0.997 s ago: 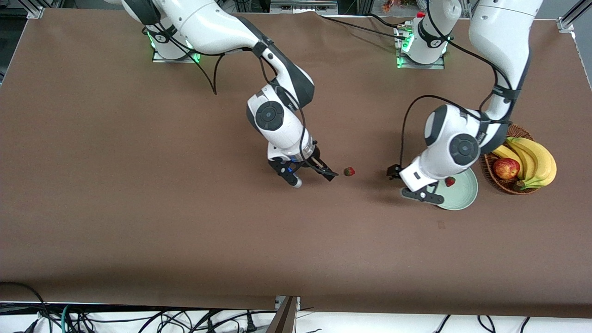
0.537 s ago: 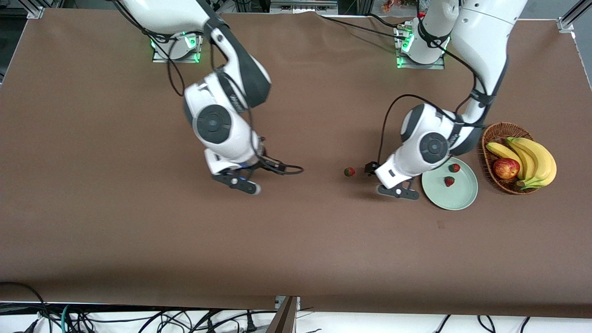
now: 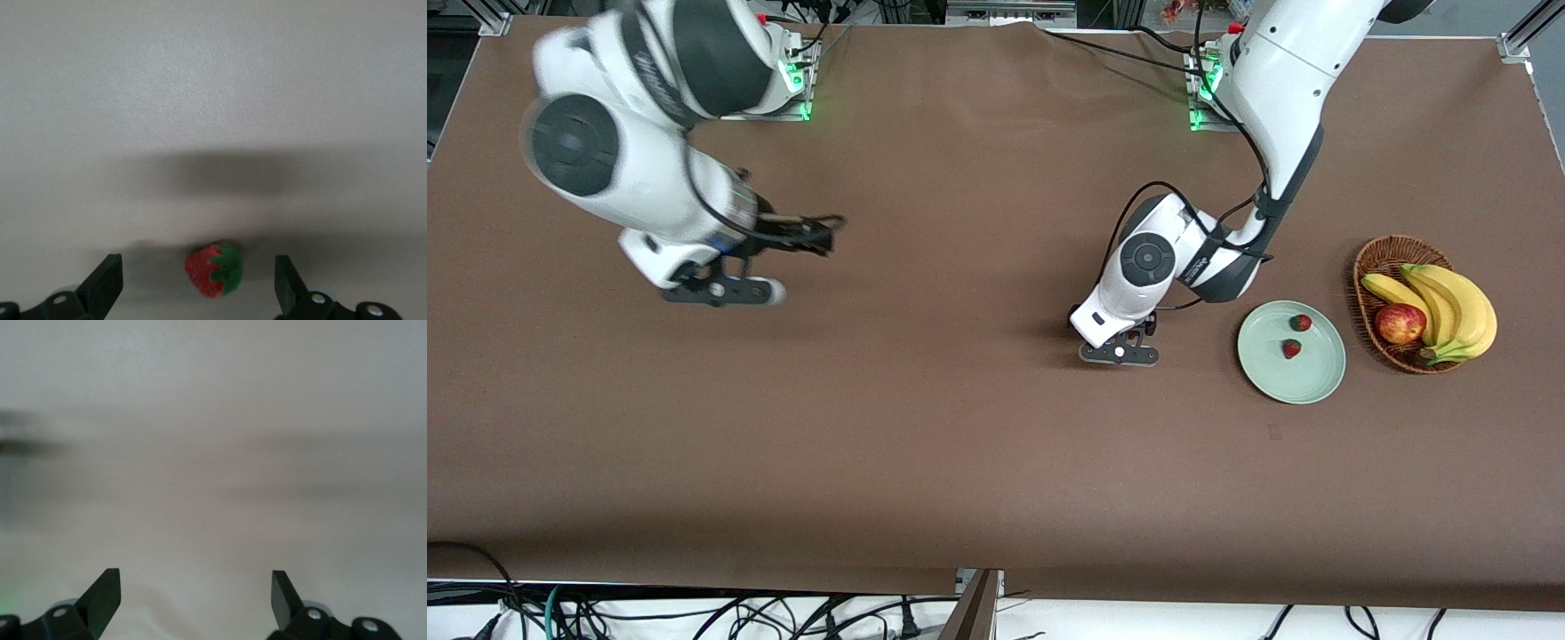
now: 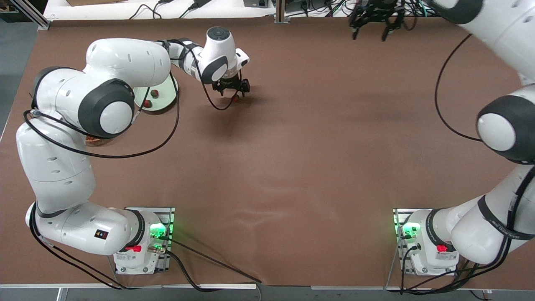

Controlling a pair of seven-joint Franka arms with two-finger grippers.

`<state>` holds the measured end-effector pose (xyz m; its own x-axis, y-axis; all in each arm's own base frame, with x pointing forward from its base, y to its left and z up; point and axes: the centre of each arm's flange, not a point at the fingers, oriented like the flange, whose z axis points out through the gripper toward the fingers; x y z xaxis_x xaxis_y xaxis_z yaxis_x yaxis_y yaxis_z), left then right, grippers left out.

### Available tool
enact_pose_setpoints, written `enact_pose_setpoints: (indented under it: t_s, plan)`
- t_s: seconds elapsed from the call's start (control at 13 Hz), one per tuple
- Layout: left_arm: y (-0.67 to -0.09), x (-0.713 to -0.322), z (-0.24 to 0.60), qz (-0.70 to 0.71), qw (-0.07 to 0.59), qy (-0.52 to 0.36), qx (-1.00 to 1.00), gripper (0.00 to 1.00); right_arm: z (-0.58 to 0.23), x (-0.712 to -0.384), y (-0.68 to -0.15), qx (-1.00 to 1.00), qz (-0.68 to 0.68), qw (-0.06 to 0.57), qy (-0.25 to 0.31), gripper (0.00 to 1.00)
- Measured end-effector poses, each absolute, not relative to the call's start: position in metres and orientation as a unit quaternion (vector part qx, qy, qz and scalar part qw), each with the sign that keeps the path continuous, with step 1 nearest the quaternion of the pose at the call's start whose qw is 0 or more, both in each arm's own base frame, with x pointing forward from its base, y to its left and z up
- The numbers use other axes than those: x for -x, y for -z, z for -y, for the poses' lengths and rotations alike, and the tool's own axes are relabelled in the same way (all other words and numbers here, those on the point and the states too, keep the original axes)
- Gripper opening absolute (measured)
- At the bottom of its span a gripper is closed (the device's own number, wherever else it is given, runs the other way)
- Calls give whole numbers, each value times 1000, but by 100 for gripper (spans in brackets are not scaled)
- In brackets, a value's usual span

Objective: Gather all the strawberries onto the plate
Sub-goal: 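Grasp the third strawberry with the left gripper while the right gripper retracts, then carry the third strawberry to the plate and open the left gripper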

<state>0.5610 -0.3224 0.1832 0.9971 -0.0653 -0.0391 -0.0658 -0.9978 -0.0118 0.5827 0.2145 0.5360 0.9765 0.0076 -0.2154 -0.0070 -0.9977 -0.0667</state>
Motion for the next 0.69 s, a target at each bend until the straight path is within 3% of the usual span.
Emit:
enact_pose_setpoints:
  t_s: [0.31,0.54,0.61,0.69]
  plan:
    - [-182,-560,328,-36,5,-18,999,96,-145,-555,-561,995,16,6,-100,100]
    - [-183,-556,335,-36,2,-20,999,66,-132,-534,-562,994,30,-9,-100,100]
    - [-182,-555,336,-36,1,-21,999,66,-128,-535,-562,995,41,-11,-95,100]
    - [-181,-555,336,-36,2,-22,999,57,-123,-538,-560,995,48,-14,-88,100]
